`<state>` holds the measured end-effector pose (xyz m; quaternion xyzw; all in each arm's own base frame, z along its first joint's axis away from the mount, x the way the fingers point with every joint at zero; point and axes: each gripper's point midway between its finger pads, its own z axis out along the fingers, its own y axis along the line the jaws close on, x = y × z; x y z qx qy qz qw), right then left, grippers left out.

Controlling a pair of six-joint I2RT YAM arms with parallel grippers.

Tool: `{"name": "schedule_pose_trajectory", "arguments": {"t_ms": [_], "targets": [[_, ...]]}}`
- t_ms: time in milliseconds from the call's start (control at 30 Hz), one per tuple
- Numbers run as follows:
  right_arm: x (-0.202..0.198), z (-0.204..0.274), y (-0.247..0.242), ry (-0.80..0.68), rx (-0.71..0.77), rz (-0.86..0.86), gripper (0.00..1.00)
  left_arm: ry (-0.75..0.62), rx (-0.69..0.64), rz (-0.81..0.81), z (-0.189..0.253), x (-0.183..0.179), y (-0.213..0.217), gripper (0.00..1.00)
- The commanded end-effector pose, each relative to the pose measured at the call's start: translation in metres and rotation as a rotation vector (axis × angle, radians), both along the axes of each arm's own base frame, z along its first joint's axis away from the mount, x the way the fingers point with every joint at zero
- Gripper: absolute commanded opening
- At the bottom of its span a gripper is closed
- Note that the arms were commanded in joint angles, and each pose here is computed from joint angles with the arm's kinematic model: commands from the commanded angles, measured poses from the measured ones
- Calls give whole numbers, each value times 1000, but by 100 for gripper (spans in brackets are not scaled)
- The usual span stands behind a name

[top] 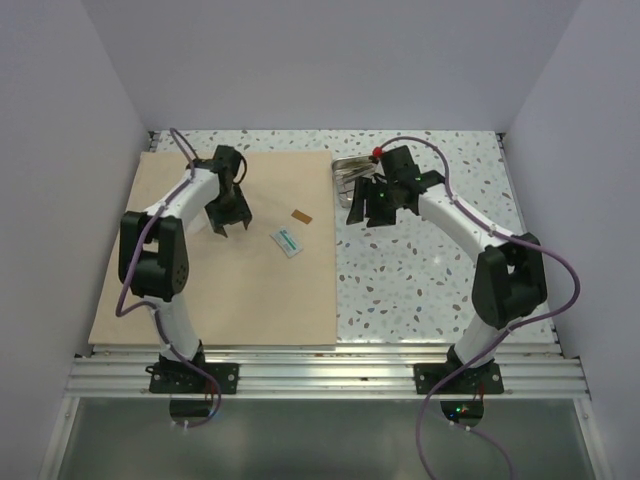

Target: Prepare the surgical pack

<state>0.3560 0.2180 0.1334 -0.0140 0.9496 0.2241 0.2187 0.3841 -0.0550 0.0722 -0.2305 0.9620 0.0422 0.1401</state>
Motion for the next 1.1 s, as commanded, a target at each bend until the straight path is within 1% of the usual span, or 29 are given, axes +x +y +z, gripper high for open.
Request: {"name": "schedule_pose_trajectory", "arguments": {"t_ms": [0,100,233,267,333,367,433,467,533,567,700,733,867,1067], "targets": [[-1,8,19,1,92,64,62,-111,-227,-46,17,-9,-38,58],[-4,6,23,10,96,78,62,-128,-204,-62,20,-11,-33,59],[-8,0,22,26,87,77,62,-112,-65,-94,16,2,-12,61],[-9,-1,22,29,86,80,62,-139,-10,-92,23,12,-3,62],[-11,-5,21,38,82,82,62,-136,61,-129,19,23,6,61],[-13,-6,21,43,79,85,62,-161,111,-126,27,35,14,61],[-16,-10,19,53,68,87,62,-141,175,-160,21,45,22,60],[-16,-11,17,54,60,86,63,-147,226,-155,27,52,29,59],[-18,-14,16,61,57,89,63,-127,276,-178,22,60,36,58],[-19,-15,17,63,55,91,63,-145,309,-170,27,68,40,58],[-18,-17,18,72,59,94,63,-148,351,-165,22,83,45,56],[-19,-17,18,73,59,97,63,-128,358,-160,15,83,46,55],[-20,-21,19,86,57,103,63,-106,399,-156,7,88,50,54],[-21,-29,20,107,61,103,63,-97,406,-160,-4,96,49,52]]}}
